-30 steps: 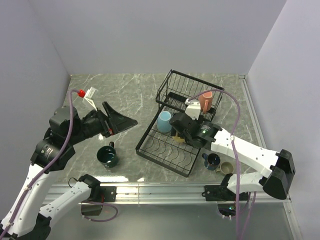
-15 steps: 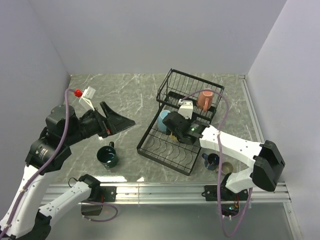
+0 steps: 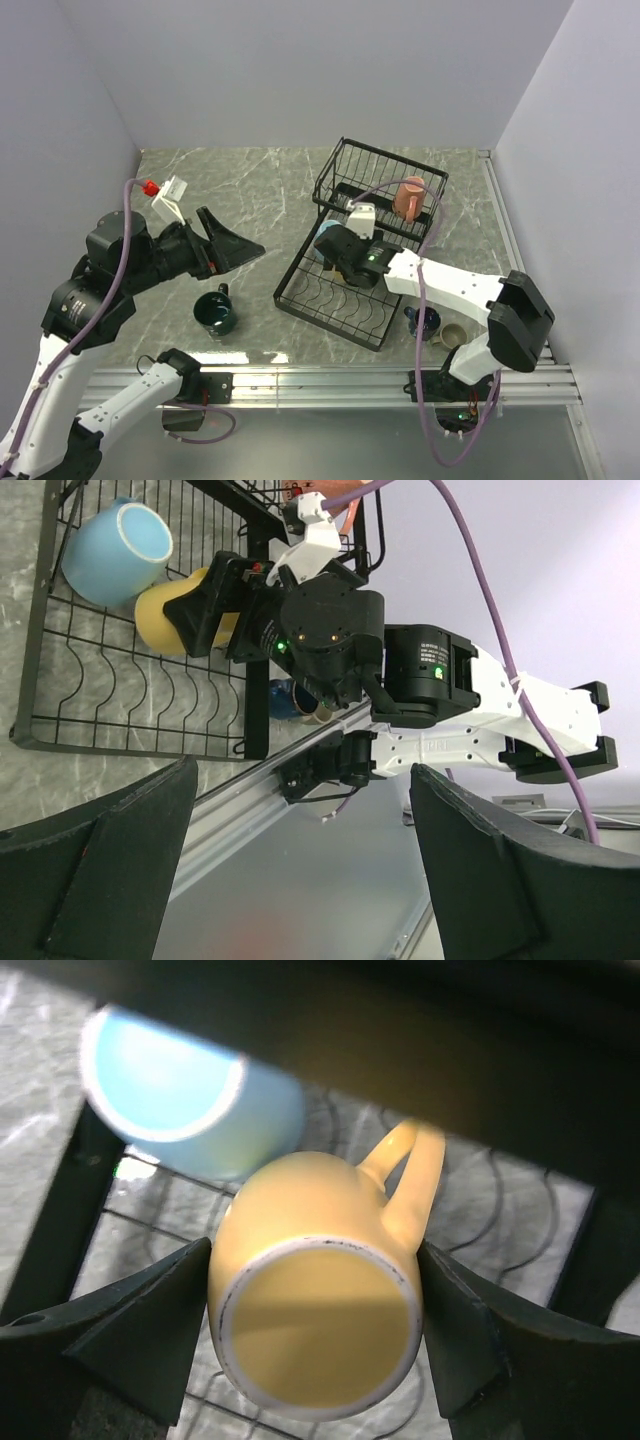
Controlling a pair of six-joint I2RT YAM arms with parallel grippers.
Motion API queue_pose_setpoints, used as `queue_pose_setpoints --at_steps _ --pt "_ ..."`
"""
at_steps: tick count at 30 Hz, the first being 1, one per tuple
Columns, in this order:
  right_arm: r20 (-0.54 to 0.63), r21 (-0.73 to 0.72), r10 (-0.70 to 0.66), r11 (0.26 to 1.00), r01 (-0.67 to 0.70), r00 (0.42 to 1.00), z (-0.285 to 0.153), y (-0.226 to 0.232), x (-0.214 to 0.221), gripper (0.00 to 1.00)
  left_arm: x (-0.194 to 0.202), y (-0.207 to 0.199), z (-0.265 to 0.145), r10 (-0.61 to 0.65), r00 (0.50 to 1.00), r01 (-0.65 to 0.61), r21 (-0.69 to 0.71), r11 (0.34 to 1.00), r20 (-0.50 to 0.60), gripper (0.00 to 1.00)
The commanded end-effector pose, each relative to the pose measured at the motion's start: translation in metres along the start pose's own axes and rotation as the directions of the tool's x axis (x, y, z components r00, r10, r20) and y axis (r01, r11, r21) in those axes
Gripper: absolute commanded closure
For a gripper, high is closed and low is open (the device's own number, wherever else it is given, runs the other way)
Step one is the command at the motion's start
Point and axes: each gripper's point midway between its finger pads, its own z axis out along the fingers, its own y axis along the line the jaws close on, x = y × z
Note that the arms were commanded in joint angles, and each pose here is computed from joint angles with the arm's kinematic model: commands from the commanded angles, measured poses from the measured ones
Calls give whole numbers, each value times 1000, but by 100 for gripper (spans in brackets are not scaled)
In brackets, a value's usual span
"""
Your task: Load the cups into the dish rack
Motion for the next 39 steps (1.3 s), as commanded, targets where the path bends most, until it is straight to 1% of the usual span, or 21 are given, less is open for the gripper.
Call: queue_pose_setpoints --at_steps 1,6,9,13,18,19,22,27,29,32,33,34,36,37,39 --pt "-26 -81 26 996 -28 999 -13 35 -2 100 -8 -7 -9 43 998 -43 5 999 36 8" --pt "-72 -122 14 992 -23 997 -30 55 12 100 -9 -5 -15 45 997 -44 -14 999 57 7" --pt "-76 -140 7 990 -18 997 -32 66 13 100 -10 -5 -20 44 996 -43 -17 999 75 7" --pt "-78 -133 -29 991 18 997 -24 79 13 100 -11 -5 -26 40 995 -38 -23 999 90 7" --pt "-54 -133 -34 991 26 998 -17 97 2 100 -11 -6 -34 41 994 -37 -33 999 104 7" --pt "-56 -113 -51 993 45 997 -11 98 6 100 -11 -6 -36 40 993 -37 -36 999 107 7" --pt "-39 -80 -48 996 45 998 -5 100 0 100 -11 -7 -43 43 992 -38 -44 998 117 6" --pt "-10 -14 -1 1000 1 1000 -1 97 -7 100 -9 -6 -52 44 991 -37 -59 998 126 6" --pt "-11 21 6 1000 -6 1000 3 93 -4 100 -9 -5 -54 42 991 -34 -65 997 130 5" --pt "-30 25 16 1000 -15 999 5 96 -1 100 -8 -4 -57 39 991 -30 -70 997 130 5" --pt "-36 19 14 1000 -14 999 4 98 0 96 -7 -3 -57 38 991 -29 -74 997 128 5" --pt "-46 16 13 1000 -13 999 6 99 3 83 -6 -3 -57 41 991 -32 -74 997 126 5" --pt "-63 0 14 1000 -14 998 5 102 8 62 -6 -3 -58 41 991 -32 -74 997 124 5" --pt "-60 -13 23 1000 -24 998 4 104 6 48 -6 -2 -58 39 991 -29 -76 997 126 5" --pt "-67 -27 29 999 -31 997 4 105 7 37 -6 -3 -58 39 991 -30 -74 997 126 5"
